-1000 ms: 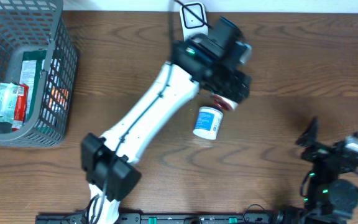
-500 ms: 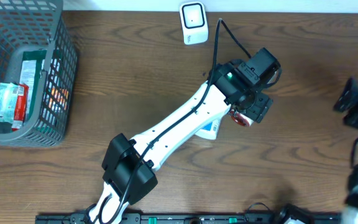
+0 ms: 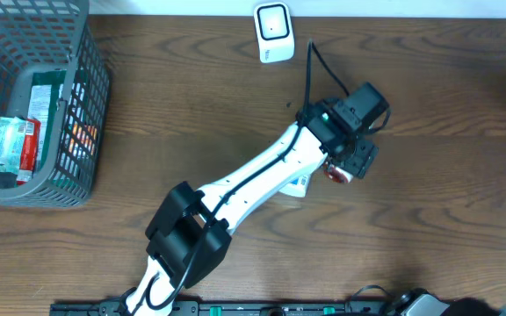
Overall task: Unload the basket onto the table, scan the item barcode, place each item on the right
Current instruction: 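Carry the Knorr jar right of the white tub and release it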
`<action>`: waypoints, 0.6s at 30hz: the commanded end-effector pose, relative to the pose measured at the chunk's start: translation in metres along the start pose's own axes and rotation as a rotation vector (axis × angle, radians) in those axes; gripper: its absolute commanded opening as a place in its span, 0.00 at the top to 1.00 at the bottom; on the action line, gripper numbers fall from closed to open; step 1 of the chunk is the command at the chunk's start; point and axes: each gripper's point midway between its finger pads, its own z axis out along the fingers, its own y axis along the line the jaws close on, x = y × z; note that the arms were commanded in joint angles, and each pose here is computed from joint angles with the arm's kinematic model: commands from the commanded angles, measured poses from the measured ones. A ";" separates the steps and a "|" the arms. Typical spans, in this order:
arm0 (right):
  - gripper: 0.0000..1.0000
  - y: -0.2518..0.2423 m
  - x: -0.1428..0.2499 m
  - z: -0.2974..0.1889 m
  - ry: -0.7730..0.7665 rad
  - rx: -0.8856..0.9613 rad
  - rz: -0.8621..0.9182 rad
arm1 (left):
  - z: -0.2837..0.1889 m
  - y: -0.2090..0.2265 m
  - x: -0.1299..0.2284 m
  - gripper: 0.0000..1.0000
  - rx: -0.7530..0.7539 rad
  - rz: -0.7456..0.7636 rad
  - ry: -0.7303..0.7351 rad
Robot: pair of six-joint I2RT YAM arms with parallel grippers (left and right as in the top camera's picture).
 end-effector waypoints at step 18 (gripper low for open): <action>0.01 -0.005 0.008 0.014 0.063 -0.069 0.059 | 0.088 0.006 0.036 0.25 -0.251 0.063 -0.018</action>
